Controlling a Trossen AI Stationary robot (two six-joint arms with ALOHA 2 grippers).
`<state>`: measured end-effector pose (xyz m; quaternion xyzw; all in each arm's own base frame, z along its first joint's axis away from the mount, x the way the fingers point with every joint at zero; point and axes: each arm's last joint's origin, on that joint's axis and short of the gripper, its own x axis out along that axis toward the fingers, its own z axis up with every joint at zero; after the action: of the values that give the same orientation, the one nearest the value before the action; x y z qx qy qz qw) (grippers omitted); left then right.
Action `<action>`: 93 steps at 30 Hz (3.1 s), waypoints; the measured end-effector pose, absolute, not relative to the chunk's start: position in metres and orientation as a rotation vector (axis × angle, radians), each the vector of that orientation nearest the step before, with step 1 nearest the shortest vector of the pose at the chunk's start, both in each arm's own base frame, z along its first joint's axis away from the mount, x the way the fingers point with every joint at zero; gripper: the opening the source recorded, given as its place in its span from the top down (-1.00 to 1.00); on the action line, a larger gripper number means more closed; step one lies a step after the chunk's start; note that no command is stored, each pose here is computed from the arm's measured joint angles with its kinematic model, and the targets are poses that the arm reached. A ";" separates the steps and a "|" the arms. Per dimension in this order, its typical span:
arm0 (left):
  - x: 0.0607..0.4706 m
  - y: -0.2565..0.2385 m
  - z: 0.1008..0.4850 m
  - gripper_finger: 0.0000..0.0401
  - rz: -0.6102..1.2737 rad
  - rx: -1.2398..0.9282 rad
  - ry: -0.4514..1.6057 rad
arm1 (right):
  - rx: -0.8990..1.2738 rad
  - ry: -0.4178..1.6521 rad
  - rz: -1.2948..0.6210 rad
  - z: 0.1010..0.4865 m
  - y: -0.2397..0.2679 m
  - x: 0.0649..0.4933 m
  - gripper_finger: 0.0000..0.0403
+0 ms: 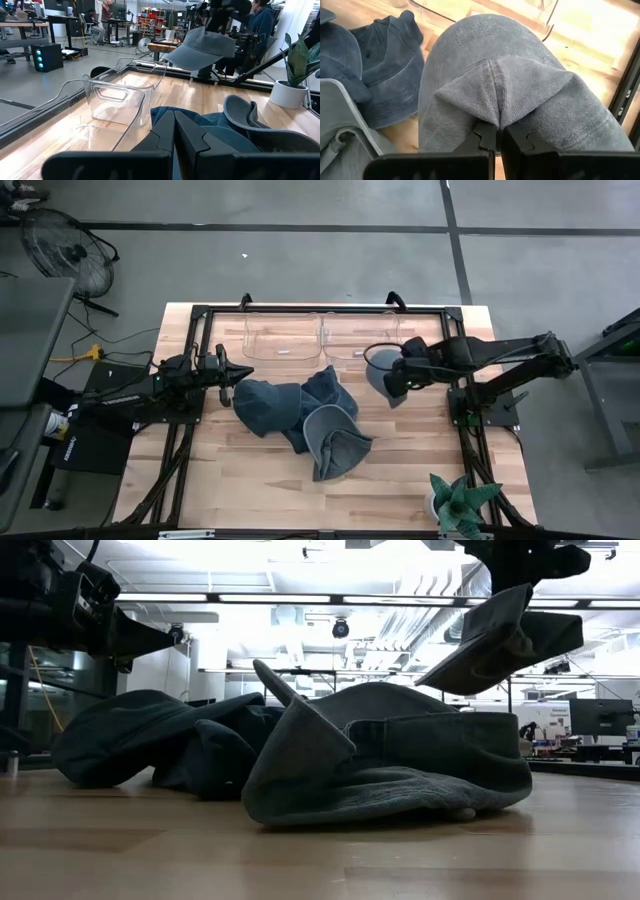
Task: Pick & Place hat
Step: Put the right gray cap into the right transparent bin
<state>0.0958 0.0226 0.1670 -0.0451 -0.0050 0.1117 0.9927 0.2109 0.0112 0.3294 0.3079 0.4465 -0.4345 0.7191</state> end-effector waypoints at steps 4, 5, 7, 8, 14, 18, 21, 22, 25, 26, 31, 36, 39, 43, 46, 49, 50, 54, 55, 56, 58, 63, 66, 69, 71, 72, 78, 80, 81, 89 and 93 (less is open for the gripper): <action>0.096 0.023 0.167 1.00 0.224 -0.091 -0.010 | 0.672 0.986 -0.968 0.329 0.009 0.211 1.00; 0.096 0.023 0.167 1.00 0.224 -0.090 -0.010 | 0.668 0.986 -0.966 0.329 0.008 0.211 1.00; 0.096 0.023 0.167 1.00 0.224 -0.091 -0.010 | 0.656 0.976 -0.963 0.330 0.008 0.212 1.00; 0.096 0.023 0.167 1.00 0.224 -0.090 -0.010 | 0.651 0.967 -0.965 0.330 0.007 0.213 1.00; 0.096 0.023 0.167 1.00 0.224 -0.091 -0.010 | 0.629 0.933 -0.954 0.331 0.002 0.217 1.00; 0.096 0.023 0.167 1.00 0.224 -0.090 -0.010 | 0.600 0.890 -0.943 0.333 -0.005 0.221 1.00; 0.096 0.023 0.167 1.00 0.223 -0.090 -0.010 | 0.568 0.878 -0.932 0.337 -0.012 0.222 1.00; 0.096 0.023 0.167 1.00 0.224 -0.090 -0.010 | 0.558 0.871 -0.926 0.339 -0.015 0.223 1.00; 0.096 0.023 0.167 1.00 0.224 -0.090 -0.010 | 0.519 0.847 -0.915 0.349 -0.025 0.224 1.00; 0.096 0.023 0.167 1.00 0.224 -0.090 -0.010 | 0.493 0.838 -0.920 0.352 -0.028 0.223 1.00; 0.096 0.023 0.167 1.00 0.224 -0.090 -0.010 | 0.342 0.753 -0.941 0.368 -0.044 0.227 1.00; 0.096 0.023 0.167 1.00 0.224 -0.090 -0.010 | 0.102 0.762 -0.905 0.374 -0.059 0.233 1.00; 0.096 0.023 0.167 1.00 0.224 -0.090 -0.010 | -0.105 0.808 -0.870 0.377 -0.067 0.235 1.00; 0.096 0.023 0.167 1.00 0.223 -0.091 -0.010 | -0.300 0.842 -0.711 0.382 -0.077 0.240 1.00; 0.096 0.023 0.167 1.00 0.224 -0.090 -0.010 | -0.305 0.850 -0.566 0.382 -0.088 0.239 1.00; 0.096 0.023 0.167 1.00 0.224 -0.091 -0.010 | -0.233 0.867 -0.502 0.377 -0.101 0.236 1.00; 0.096 0.023 0.167 1.00 0.224 -0.090 -0.010 | -0.211 0.883 -0.490 0.376 -0.104 0.233 1.00; 0.096 0.023 0.167 1.00 0.224 -0.091 -0.010 | -0.133 0.904 -0.453 0.371 -0.119 0.227 1.00; 0.096 0.023 0.167 1.00 0.224 -0.090 -0.010 | -0.116 0.913 -0.446 0.370 -0.122 0.226 1.00; 0.096 0.023 0.167 1.00 0.224 -0.090 -0.010 | -0.101 0.922 -0.438 0.368 -0.125 0.226 1.00; 0.096 0.023 0.167 1.00 0.224 -0.090 -0.010 | -0.080 0.950 -0.444 0.363 -0.132 0.226 1.00; 0.096 0.023 0.167 1.00 0.224 -0.091 -0.010 | -0.052 1.056 -0.490 0.346 -0.142 0.233 1.00; 0.096 0.023 0.167 1.00 0.224 -0.090 -0.010 | -0.038 1.119 -0.479 0.335 -0.146 0.239 1.00; 0.096 0.023 0.167 1.00 0.224 -0.090 -0.010 | -0.035 1.166 -0.483 0.326 -0.150 0.245 1.00; 0.096 0.023 0.167 1.00 0.224 -0.091 -0.010 | -0.027 1.193 -0.503 0.320 -0.152 0.247 1.00; 0.096 0.023 0.167 1.00 0.224 -0.090 -0.010 | -0.024 1.206 -0.514 0.318 -0.153 0.248 1.00; 0.096 0.023 0.167 1.00 0.223 -0.091 -0.010 | -0.044 1.272 -0.558 0.310 -0.157 0.250 1.00; 0.096 0.023 0.167 1.00 0.224 -0.090 -0.010 | -0.043 1.289 -0.562 0.309 -0.158 0.249 1.00; 0.096 0.023 0.167 1.00 0.224 -0.090 -0.010 | -0.040 1.293 -0.565 0.309 -0.159 0.248 1.00; 0.096 0.023 0.167 1.00 0.224 -0.091 -0.010 | -0.028 1.338 -0.550 0.300 -0.162 0.252 1.00; 0.096 0.023 0.167 1.00 0.224 -0.091 -0.010 | -0.016 1.390 -0.545 0.288 -0.166 0.258 1.00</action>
<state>0.0958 0.0226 0.1670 -0.0451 -0.0050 0.1115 0.9927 0.2575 -0.1655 0.2877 -0.0073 0.6320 -0.2480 0.7341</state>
